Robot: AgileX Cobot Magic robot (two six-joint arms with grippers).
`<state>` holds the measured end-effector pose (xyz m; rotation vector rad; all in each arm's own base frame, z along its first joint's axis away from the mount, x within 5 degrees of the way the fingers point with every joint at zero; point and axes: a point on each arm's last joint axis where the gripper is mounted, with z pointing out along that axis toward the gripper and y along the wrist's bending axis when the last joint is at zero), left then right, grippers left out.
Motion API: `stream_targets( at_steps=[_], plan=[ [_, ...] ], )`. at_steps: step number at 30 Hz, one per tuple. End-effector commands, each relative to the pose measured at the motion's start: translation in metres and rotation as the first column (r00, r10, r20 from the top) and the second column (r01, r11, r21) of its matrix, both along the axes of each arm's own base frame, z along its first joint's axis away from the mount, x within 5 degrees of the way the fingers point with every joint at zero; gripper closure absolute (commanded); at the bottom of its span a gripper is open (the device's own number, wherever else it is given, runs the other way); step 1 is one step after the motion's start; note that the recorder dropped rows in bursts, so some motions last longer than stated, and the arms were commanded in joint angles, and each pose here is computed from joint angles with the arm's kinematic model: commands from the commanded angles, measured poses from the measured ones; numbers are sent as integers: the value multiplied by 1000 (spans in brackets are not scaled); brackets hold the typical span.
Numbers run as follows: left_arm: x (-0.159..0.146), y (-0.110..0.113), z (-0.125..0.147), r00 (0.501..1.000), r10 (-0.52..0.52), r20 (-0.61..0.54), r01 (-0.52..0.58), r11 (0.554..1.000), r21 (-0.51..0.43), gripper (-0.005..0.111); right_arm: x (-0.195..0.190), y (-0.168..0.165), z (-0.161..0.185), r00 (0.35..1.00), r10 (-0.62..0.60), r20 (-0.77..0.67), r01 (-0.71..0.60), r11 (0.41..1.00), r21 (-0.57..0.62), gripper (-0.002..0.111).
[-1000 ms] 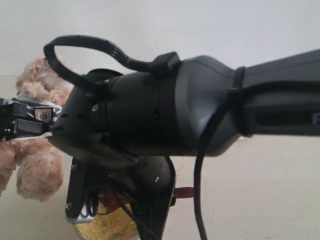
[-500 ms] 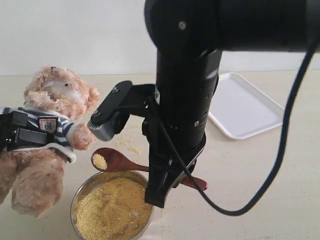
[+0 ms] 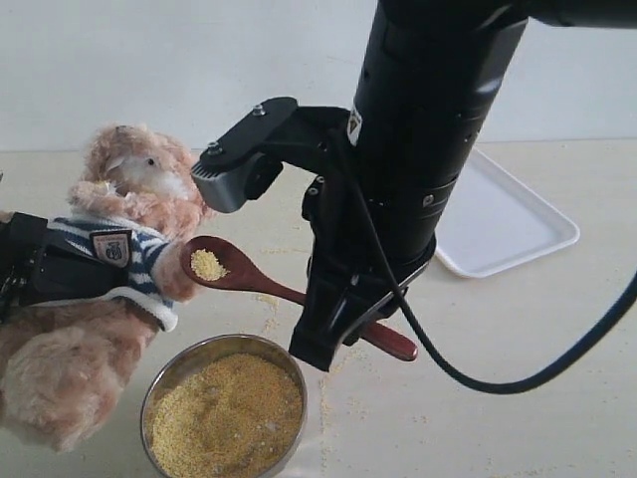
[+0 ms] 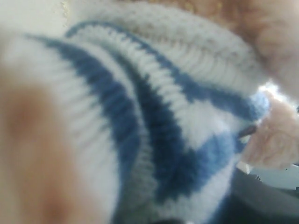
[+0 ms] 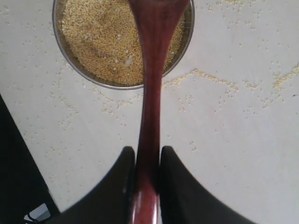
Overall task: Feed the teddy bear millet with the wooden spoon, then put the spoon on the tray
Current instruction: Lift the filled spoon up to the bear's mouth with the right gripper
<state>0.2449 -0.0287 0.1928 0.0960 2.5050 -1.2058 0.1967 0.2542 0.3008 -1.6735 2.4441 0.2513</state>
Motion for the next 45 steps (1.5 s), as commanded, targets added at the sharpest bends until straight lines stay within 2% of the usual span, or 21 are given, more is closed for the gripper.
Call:
stream_targets(
  at_steps=[1,5,11,19,25,34,36,39,41,45],
  plan=[
    [-1,-1,0,1000,20,-2,-20,999,-26,102,2,-1,12,998,-55,22,54,998,26,109],
    [-1,-1,0,998,42,-42,-43,998,-40,102,6,3,27,997,-61,52,58,996,72,109],
    [-5,-4,2,998,10,-65,-16,997,-82,102,15,16,46,992,-108,72,97,985,142,109],
    [-21,-8,-12,989,30,-146,-49,991,-124,102,39,44,33,990,-128,61,119,984,136,109],
    [-21,-8,-12,989,33,-145,-52,990,-128,102,47,52,26,993,-88,80,78,990,121,109],
    [-20,-8,-11,990,41,-137,-59,989,-136,102,50,56,15,986,2,166,-8,999,35,109],
    [-20,-9,-10,990,43,-137,-64,987,-148,102,45,63,16,969,41,243,-46,999,14,109],
    [-20,-9,-10,991,38,-132,-58,987,-152,102,37,74,21,904,84,419,-60,996,-70,109],
    [-20,-9,-10,991,36,-127,-55,987,-151,102,31,78,23,872,120,474,-71,990,-120,109],
    [-20,-9,-10,991,40,-127,-59,986,-154,102,23,81,16,868,171,466,-79,974,-210,109]
  ],
)
